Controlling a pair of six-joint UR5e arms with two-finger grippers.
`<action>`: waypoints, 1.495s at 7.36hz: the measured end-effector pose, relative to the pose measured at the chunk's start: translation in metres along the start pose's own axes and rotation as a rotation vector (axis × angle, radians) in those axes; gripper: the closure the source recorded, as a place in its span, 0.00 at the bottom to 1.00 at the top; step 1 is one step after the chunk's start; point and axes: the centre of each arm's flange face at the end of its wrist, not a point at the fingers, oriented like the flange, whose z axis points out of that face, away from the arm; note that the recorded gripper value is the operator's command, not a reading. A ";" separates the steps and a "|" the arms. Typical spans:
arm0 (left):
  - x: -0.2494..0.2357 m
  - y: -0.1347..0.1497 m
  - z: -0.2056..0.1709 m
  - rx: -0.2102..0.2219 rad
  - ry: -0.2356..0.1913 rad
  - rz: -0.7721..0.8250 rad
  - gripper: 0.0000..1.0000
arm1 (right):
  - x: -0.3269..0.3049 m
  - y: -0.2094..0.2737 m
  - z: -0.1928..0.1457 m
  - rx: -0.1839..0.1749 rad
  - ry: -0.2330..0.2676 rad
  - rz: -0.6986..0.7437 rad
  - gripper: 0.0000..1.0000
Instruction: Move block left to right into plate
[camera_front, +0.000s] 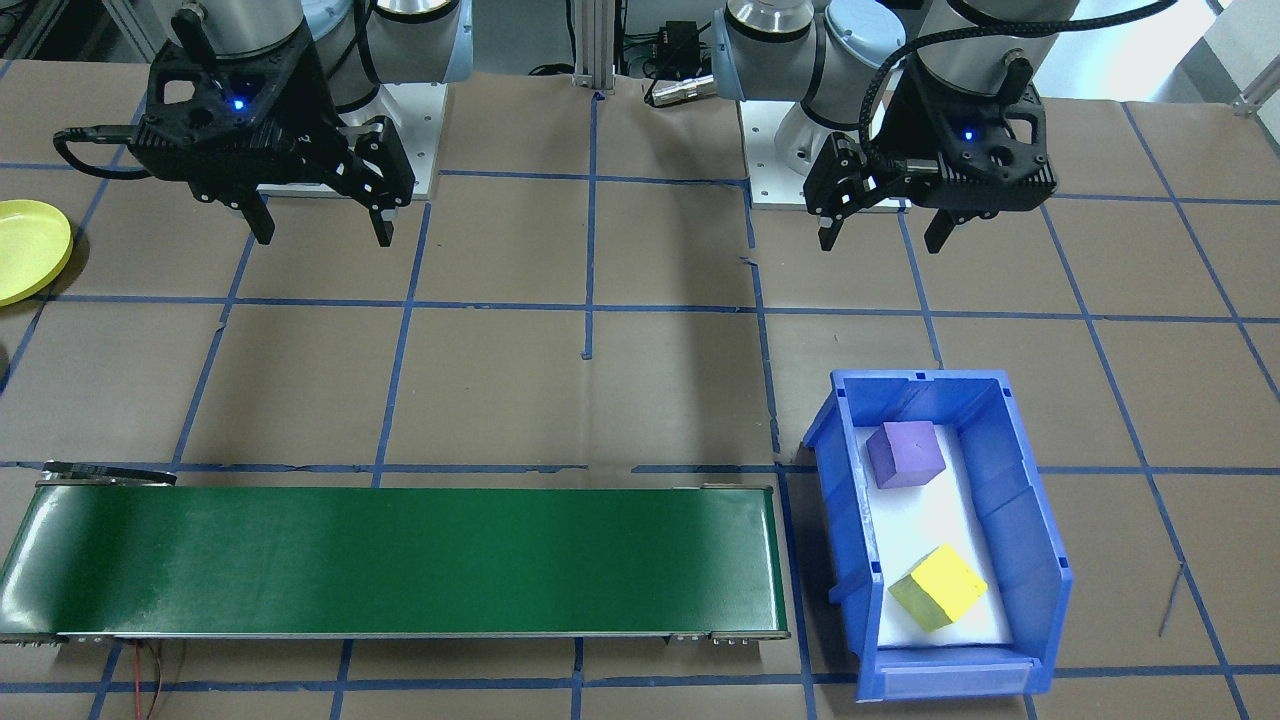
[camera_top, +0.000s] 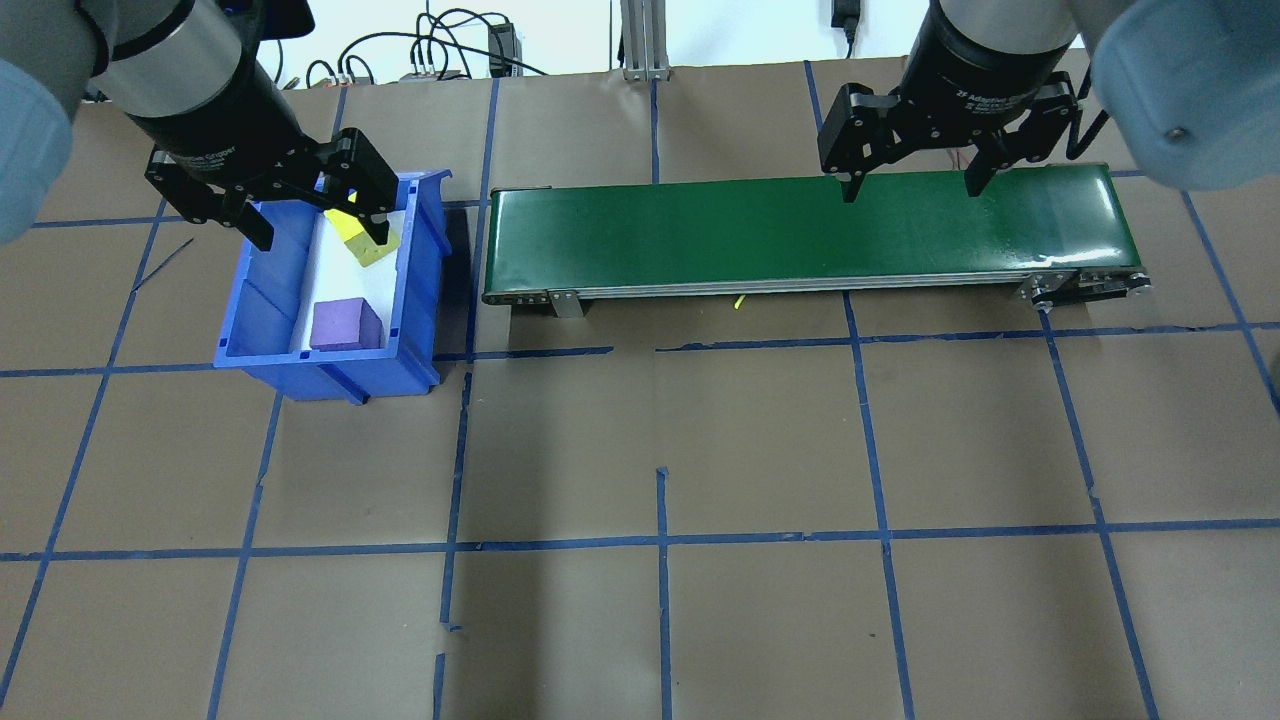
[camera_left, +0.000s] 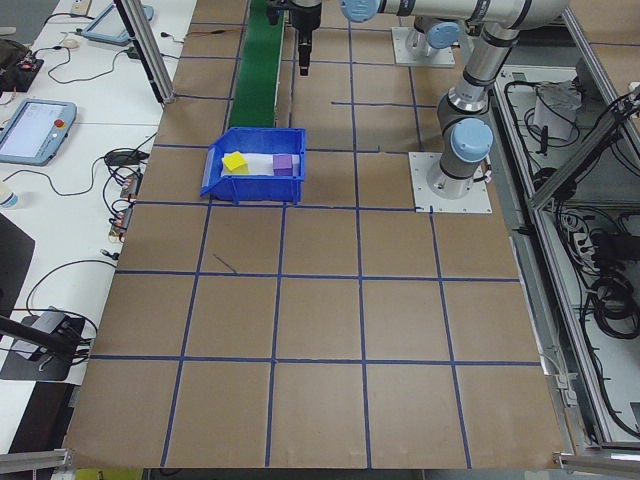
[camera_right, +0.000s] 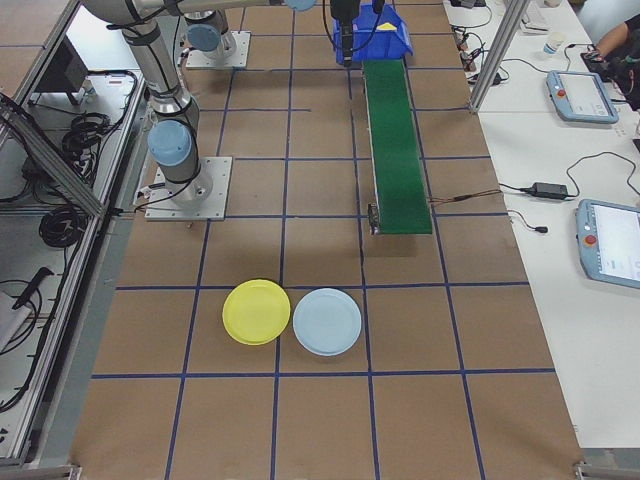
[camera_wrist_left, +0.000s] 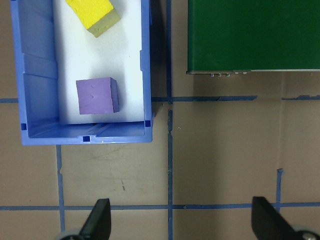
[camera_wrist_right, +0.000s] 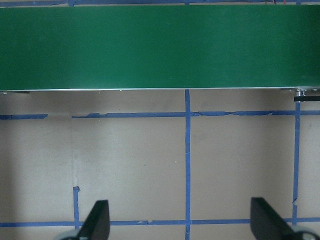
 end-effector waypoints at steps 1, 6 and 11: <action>0.001 0.001 0.000 0.000 -0.002 0.003 0.00 | 0.000 0.000 0.000 0.000 0.000 0.000 0.00; -0.058 -0.051 0.056 -0.077 -0.004 0.007 0.00 | -0.001 0.000 0.000 -0.001 -0.002 0.000 0.00; -0.125 -0.108 0.186 -0.108 0.009 0.051 0.00 | -0.001 0.000 0.000 0.000 -0.004 0.000 0.00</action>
